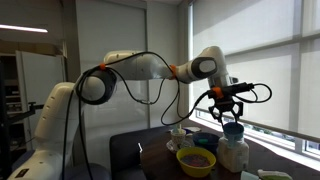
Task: Put the blue measuring cup on top of the transparent container
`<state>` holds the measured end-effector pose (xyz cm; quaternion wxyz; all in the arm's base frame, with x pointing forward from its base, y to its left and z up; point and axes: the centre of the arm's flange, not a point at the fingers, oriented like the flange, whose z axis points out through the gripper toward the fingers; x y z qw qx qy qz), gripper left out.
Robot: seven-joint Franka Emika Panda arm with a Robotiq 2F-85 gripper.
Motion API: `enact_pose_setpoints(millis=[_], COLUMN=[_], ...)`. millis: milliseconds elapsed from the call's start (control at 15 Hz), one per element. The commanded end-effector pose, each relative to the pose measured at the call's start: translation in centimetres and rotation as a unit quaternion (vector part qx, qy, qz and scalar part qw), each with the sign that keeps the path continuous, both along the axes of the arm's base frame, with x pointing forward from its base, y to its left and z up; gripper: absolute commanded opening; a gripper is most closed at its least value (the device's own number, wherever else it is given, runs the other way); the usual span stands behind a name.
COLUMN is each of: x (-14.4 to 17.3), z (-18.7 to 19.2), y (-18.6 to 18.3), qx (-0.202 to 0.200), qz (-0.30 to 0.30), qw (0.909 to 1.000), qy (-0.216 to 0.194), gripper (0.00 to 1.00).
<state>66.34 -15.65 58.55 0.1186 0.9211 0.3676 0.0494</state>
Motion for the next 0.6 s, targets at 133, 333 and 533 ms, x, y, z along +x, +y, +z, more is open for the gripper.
enact_pose_setpoints(millis=[133,333,533], x=[-1.5,-3.1,-3.0], z=[4.9,9.4,9.5], y=[2.7,4.7,5.3], qx=[0.001,0.071,0.069], qz=[0.011,0.029,0.031], qw=[0.9988,0.9935,0.9932], qy=[-0.048,-0.084,-0.088], gripper=[0.99,1.0,1.0])
